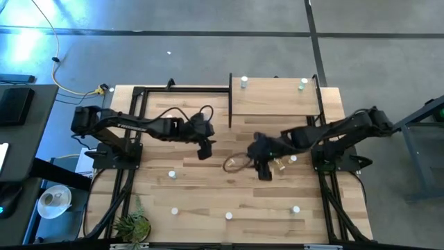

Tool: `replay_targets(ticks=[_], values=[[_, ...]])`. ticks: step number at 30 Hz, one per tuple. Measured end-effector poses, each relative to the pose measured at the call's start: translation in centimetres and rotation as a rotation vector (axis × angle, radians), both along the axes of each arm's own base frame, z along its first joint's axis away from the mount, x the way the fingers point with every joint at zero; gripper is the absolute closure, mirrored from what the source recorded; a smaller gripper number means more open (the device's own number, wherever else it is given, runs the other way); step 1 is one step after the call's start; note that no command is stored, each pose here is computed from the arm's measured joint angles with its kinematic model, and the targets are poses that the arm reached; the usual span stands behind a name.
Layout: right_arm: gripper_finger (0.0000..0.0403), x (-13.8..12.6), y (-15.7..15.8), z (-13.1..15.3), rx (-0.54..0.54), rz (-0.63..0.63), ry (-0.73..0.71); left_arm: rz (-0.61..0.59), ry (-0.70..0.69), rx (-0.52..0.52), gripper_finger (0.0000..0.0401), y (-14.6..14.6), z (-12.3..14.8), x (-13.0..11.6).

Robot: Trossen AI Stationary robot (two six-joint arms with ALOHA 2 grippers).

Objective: Pick and place medicine bottles onto shelf by color
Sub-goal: Put the right pink medicine bottle on the shelf

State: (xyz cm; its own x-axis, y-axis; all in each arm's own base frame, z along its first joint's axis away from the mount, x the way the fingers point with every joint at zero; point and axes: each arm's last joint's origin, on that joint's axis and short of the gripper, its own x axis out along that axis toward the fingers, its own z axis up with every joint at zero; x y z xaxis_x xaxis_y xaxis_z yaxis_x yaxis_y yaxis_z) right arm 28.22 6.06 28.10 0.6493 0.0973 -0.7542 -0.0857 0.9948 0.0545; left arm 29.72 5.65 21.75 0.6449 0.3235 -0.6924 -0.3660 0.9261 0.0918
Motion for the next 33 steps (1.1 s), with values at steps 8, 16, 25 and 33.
replay_targets(ticks=[8,16,25,33], values=[[0.0194,1.2,4.3,-1.2,0.016,0.129,-0.064,0.026,0.006,0.016,0.0227,-2.4,1.5,-1.3],[0.0194,2.4,7.9,-2.6,0.045,0.216,-0.142,0.003,0.007,-0.029,0.0227,-4.5,1.9,-1.9],[0.0194,3.9,11.5,-5.0,0.058,0.313,-0.237,-0.017,0.010,-0.067,0.0227,-6.2,1.8,-2.0],[0.0194,5.1,13.4,-7.8,0.073,0.338,-0.265,-0.018,0.019,-0.098,0.0227,-7.3,1.7,-2.2]])
